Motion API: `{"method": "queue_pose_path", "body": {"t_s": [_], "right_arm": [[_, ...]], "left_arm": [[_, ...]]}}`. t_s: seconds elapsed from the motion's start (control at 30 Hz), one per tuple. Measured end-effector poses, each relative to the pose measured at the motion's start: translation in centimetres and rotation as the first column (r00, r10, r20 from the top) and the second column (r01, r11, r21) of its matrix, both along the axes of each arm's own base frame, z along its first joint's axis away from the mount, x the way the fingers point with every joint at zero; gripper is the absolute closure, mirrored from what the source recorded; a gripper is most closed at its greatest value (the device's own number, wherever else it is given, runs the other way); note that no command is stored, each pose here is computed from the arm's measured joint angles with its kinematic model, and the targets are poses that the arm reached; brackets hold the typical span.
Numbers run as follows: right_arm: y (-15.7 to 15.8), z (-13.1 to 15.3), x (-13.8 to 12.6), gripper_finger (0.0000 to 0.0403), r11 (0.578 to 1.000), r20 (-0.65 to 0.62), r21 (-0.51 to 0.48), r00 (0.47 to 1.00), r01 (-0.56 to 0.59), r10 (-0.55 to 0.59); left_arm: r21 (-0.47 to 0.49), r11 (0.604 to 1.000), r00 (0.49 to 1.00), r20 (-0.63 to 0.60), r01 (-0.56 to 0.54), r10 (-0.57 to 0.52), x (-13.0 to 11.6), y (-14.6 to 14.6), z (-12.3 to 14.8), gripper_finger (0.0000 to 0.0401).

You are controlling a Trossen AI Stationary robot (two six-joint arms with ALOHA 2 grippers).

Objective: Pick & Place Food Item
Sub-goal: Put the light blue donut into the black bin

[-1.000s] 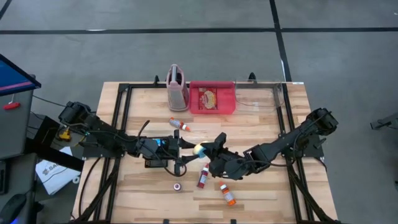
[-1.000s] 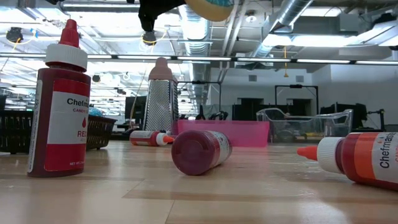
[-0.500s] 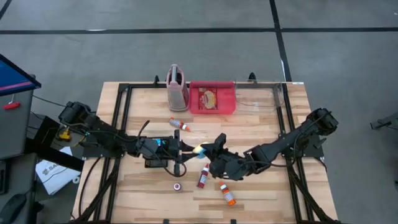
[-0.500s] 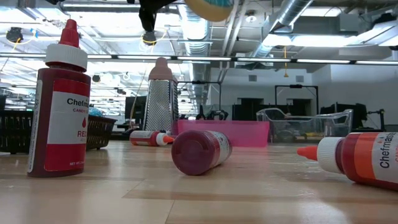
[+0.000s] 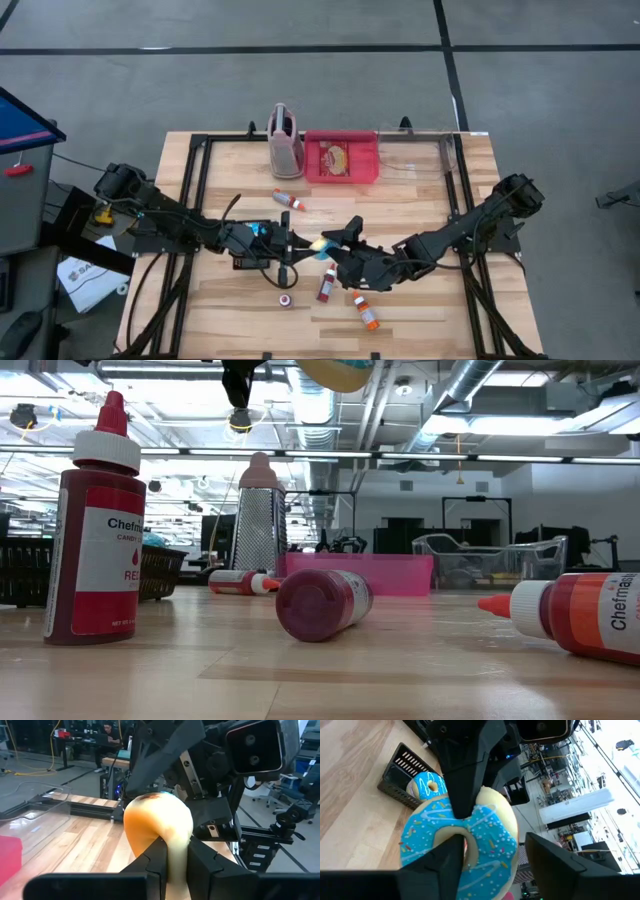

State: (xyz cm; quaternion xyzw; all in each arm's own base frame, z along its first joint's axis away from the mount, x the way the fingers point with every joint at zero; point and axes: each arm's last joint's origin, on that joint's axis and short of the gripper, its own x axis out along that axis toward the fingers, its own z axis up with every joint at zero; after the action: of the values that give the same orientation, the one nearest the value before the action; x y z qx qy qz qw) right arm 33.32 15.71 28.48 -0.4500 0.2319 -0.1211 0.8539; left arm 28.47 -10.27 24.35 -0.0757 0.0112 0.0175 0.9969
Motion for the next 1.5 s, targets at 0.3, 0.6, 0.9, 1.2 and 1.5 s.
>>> {"method": "queue_pose_path", "body": {"t_s": [0.3, 0.6, 0.9, 1.2, 1.5], "right_arm": [[0.1, 0.0, -0.2, 0.0173, 0.998, 0.010, -0.037, 0.999, 0.052, -0.052], [1.1, 0.0, -0.8, 0.0172, 0.999, 0.020, -0.021, 0.999, 0.039, -0.038], [2.9, 0.1, -1.9, 0.0172, 0.998, 0.043, -0.040, 0.998, 0.042, -0.040], [5.5, -0.6, -4.6, 0.0172, 0.997, 0.068, -0.013, 0.995, 0.079, -0.078], [6.4, -1.5, -6.6, 0.0172, 0.991, 0.081, 0.035, 0.988, 0.129, -0.131]], "left_arm": [[0.018, 0.999, 0.999, -0.023, -0.045, 0.045, 0.0, 0.1, -0.2, 0.0362], [0.029, 0.996, 0.996, -0.036, -0.086, 0.087, 0.0, 0.4, -0.3, 0.0363], [0.065, 0.987, 0.987, -0.054, -0.150, 0.153, 0.1, 1.0, -0.5, 0.0362], [0.078, 0.959, 0.944, -0.173, -0.272, 0.281, -1.4, 2.9, 0.0, 0.0361], [-0.093, 0.961, 0.961, -0.120, -0.259, 0.248, -8.7, 3.3, 1.2, 0.0361]]}}
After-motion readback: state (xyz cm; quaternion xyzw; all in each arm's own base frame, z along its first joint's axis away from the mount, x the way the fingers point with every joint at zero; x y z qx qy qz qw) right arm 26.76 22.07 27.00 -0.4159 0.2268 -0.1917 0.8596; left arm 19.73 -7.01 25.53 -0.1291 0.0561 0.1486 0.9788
